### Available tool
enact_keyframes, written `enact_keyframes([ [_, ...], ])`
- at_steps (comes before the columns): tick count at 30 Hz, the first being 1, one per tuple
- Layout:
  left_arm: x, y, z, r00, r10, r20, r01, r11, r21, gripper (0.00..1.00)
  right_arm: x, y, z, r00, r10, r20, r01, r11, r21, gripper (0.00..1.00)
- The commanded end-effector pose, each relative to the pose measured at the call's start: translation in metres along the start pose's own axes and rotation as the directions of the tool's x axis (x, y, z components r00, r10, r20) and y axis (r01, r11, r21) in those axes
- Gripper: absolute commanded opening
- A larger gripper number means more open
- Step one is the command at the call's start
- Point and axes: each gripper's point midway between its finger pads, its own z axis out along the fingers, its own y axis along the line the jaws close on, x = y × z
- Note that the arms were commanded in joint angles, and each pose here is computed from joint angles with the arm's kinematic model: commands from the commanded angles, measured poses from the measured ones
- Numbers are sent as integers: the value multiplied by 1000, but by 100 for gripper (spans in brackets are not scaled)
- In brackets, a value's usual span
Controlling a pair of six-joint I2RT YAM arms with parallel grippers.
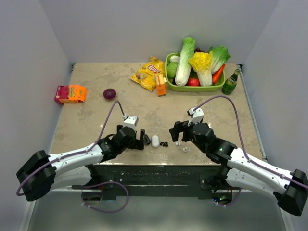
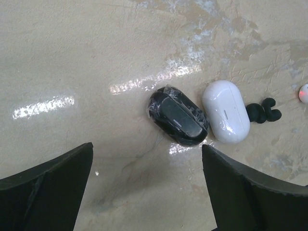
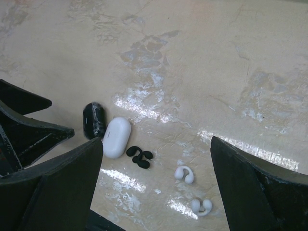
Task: Insert the wireless bluetooth earbuds into the charging case
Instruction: Adjust the charging case at the center of the board, then pick up the charging case at the center of the board.
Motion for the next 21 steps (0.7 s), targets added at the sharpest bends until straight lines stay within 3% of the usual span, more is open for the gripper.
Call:
enact_keyframes([
  [1, -12, -8, -6, 997, 66, 29, -67, 997, 40, 97, -14, 8, -4, 999, 0, 34, 1, 999, -37, 96],
  [8, 4, -9, -7, 995, 100, -16, -99, 993, 57, 88, -14, 9, -3, 999, 0, 38, 2, 999, -43, 96],
  [14, 19, -17, -5, 996, 72, -54, -68, 995, 76, 60, -14, 9, -4, 999, -1, 38, 3, 999, -45, 96],
  [21, 41, -36, 0, 993, 72, -92, -61, 992, 114, 0, -14, 8, -6, 999, 4, 44, -2, 999, -43, 96],
])
